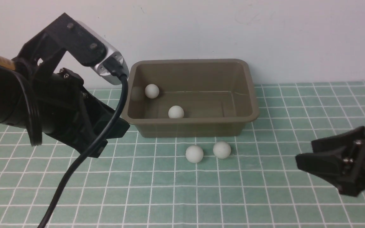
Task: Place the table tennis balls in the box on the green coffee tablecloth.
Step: 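Reach for and grasp a ping pong ball on the table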
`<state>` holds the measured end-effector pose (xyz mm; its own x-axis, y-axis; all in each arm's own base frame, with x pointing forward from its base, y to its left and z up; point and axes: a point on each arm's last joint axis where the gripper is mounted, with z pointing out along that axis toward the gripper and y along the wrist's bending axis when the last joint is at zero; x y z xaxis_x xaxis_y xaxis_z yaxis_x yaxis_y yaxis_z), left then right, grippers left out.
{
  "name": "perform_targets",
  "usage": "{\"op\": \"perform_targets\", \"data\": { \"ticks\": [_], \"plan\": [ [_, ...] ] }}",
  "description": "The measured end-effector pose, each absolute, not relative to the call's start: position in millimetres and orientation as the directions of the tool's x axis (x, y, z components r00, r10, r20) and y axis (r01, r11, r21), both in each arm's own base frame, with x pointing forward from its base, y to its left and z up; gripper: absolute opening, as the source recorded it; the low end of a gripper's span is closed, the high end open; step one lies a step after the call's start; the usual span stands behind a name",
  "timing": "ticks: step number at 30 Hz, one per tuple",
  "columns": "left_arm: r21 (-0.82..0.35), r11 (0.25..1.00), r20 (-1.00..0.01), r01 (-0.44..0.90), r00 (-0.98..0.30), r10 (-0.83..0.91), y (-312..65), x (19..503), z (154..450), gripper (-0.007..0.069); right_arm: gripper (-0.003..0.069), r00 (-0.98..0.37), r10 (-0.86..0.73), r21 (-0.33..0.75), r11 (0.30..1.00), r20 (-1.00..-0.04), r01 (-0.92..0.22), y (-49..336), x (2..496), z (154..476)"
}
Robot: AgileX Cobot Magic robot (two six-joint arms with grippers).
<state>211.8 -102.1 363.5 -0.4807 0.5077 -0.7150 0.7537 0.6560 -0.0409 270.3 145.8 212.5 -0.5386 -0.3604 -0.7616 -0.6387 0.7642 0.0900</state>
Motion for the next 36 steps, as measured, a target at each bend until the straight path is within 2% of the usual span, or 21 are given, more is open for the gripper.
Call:
{"op": "perform_targets", "data": {
  "ticks": [7, 11, 15, 22, 36],
  "plan": [
    [-0.041, 0.656, -0.715, 0.754, -0.481, 0.508, -102, 212, 364, 0.0206, 0.0416, -0.584, -0.334, 0.067, 0.827, -0.739, -0.558, 160, 283, 190],
    [-0.040, 0.656, -0.715, 0.754, -0.480, 0.508, -102, 212, 364, 0.0206, 0.0444, -0.658, -0.237, 0.158, 0.862, -0.714, -0.482, 171, 301, 175],
    [-0.039, 0.656, -0.715, 0.754, -0.480, 0.509, -102, 212, 364, 0.0206, 0.0447, -0.695, -0.200, 0.181, 0.882, -0.691, -0.434, 176, 313, 161],
    [-0.038, 0.655, -0.715, 0.755, -0.478, 0.510, -102, 212, 364, 0.0206, 0.0449, -0.704, -0.193, 0.186, 0.886, -0.683, -0.424, 184, 329, 150],
    [-0.039, 0.654, -0.714, 0.755, -0.479, 0.510, -102, 212, 363, 0.0206, 0.0449, -0.691, -0.184, 0.181, 0.889, -0.699, -0.420, 190, 342, 151]
  ]
}}
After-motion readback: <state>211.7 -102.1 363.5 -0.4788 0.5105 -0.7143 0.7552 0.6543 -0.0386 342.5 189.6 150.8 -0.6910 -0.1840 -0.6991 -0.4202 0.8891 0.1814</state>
